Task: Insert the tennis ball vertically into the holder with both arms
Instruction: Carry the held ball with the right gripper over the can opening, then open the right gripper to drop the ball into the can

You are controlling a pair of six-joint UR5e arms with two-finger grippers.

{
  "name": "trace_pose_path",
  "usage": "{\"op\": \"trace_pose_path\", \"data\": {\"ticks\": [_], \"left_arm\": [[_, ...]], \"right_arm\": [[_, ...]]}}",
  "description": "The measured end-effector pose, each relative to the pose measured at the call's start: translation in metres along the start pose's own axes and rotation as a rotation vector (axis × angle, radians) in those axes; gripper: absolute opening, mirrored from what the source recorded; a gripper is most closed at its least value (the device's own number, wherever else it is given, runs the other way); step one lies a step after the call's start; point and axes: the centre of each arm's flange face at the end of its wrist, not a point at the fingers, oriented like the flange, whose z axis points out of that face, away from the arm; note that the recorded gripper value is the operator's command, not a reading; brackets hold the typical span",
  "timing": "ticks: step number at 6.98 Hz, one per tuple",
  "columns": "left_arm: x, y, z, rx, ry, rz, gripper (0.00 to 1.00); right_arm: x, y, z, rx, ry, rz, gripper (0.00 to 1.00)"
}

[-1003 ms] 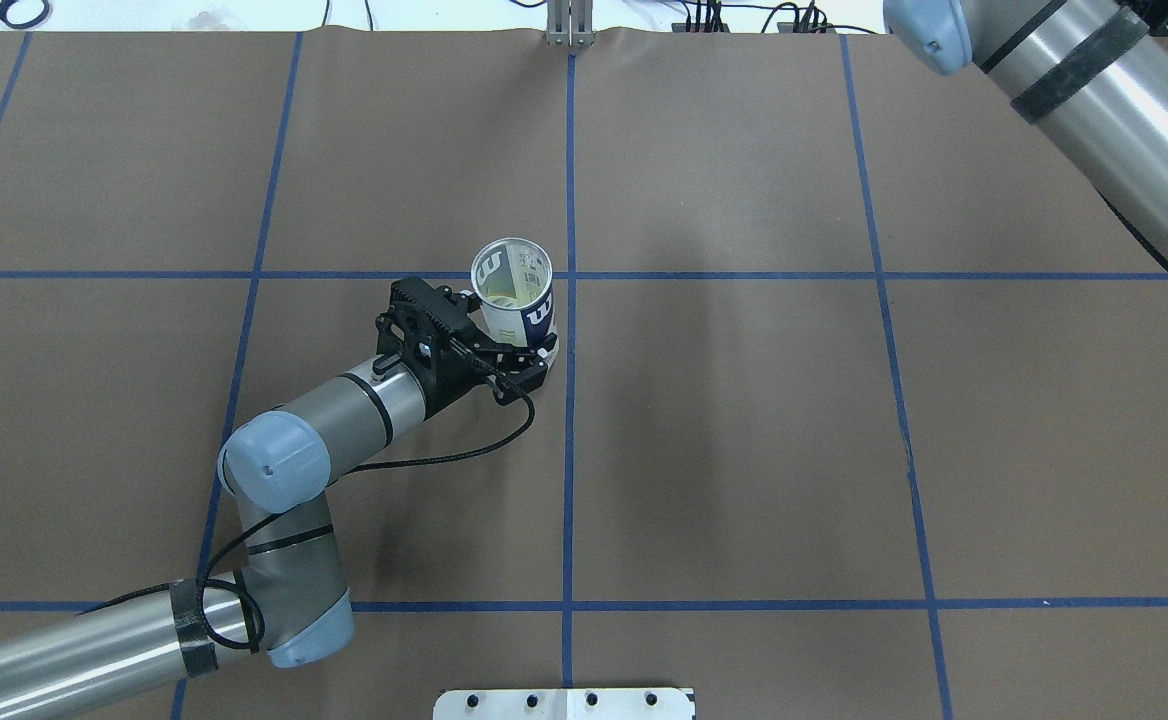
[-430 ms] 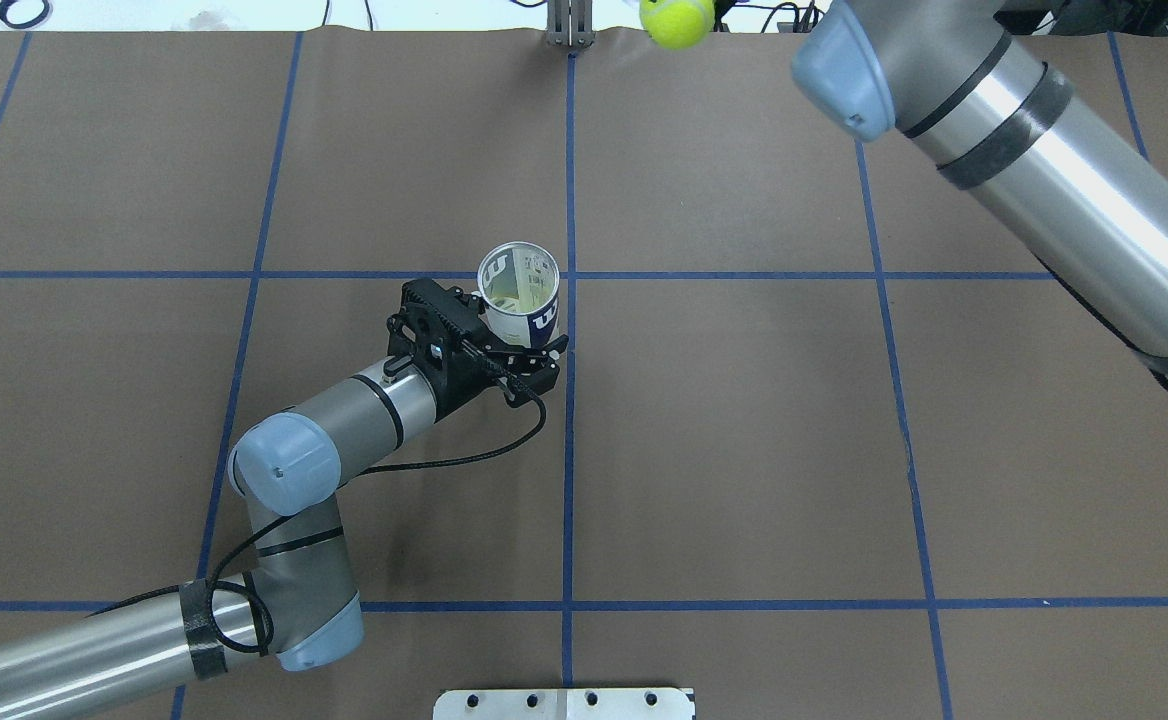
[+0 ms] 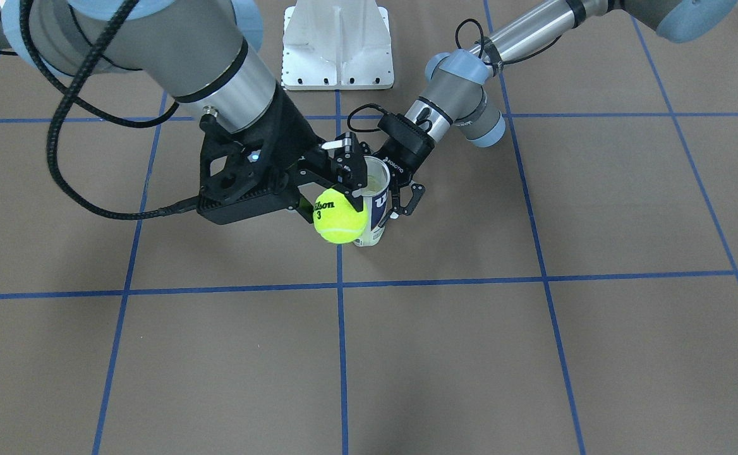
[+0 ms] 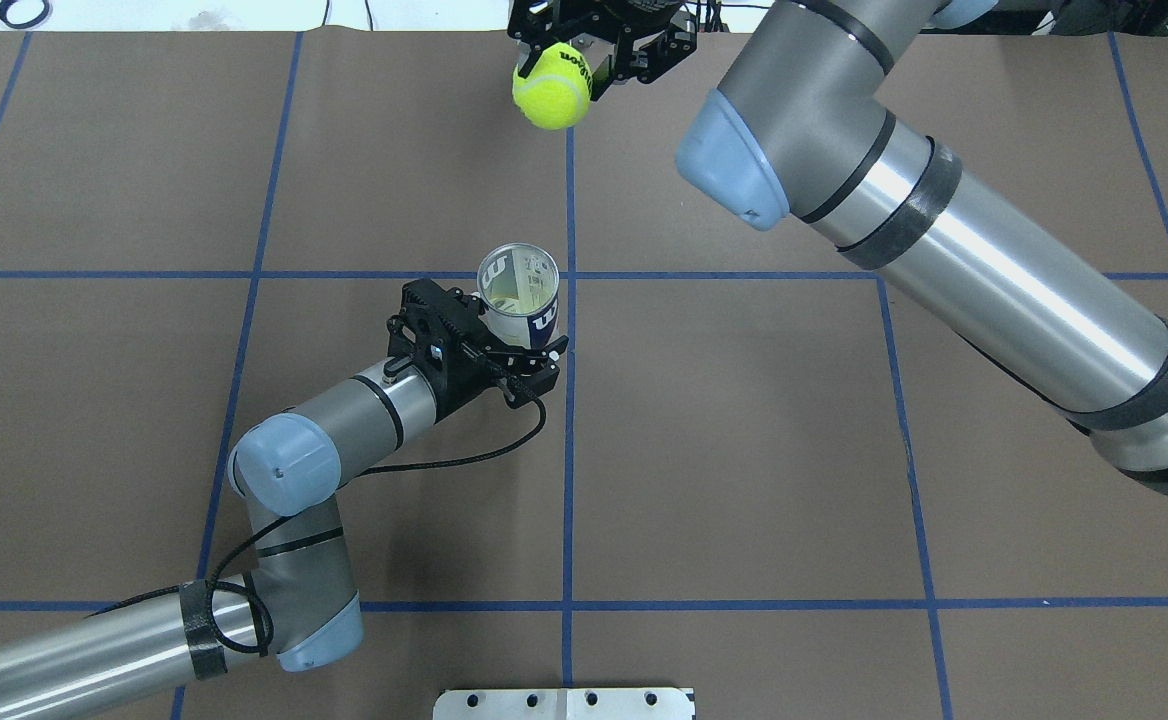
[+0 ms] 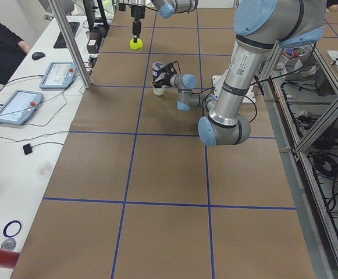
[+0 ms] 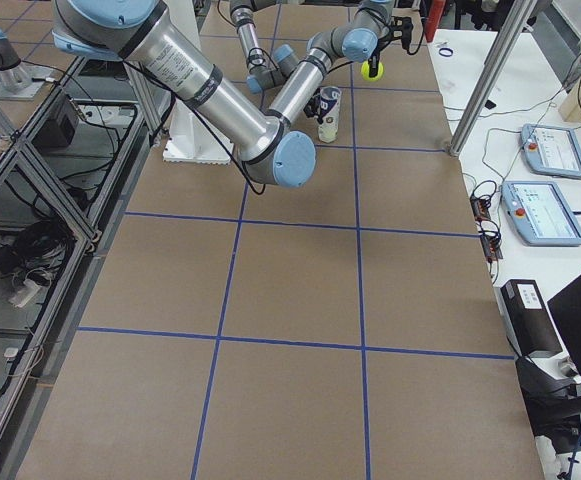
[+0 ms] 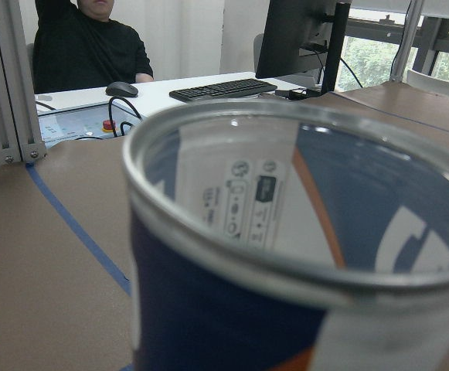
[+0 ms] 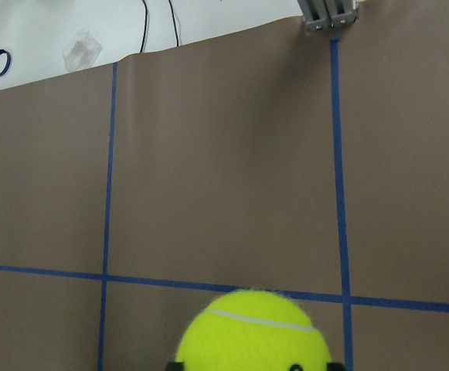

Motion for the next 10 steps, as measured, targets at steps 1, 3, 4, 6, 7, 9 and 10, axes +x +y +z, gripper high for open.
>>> {"op": "trace_pose_path", "data": {"ticks": [1,3,4,6,7,9,10], "left_arm": [[0.0,0.0,0.0,-0.001,0.0,0.0,0.99],[-0.002,0.002,0.0,-0.004,-0.002,0.002,0.99],[-0.002,0.003,0.0,-0.005,-0.003,0.002,0.99],[-0.003,0.004,0.0,-0.006,-0.005,0.003,0.99],[-0.003,0.004,0.0,-0.006,-0.004,0.003,0.99],[-0.003,0.004,-0.001,-0.007,-0.004,0.003,0.99],[-0.003,0.004,-0.001,-0.007,-0.004,0.003,0.99]], "right_arm": [[-0.009,0.013,0.012,-0.022,0.006,-0.003,0.0],[-0.017,0.038,0.038,-0.065,0.03,-0.003,0.0],[-0.018,0.046,0.046,-0.085,0.046,0.003,0.0],[-0.017,0.057,0.056,-0.112,0.058,0.006,0.0],[-0.018,0.065,0.058,-0.126,0.062,0.006,0.0],[-0.022,0.08,0.062,-0.147,0.072,0.004,0.35],[-0.023,0.085,0.066,-0.152,0.076,0.001,0.99]]}}
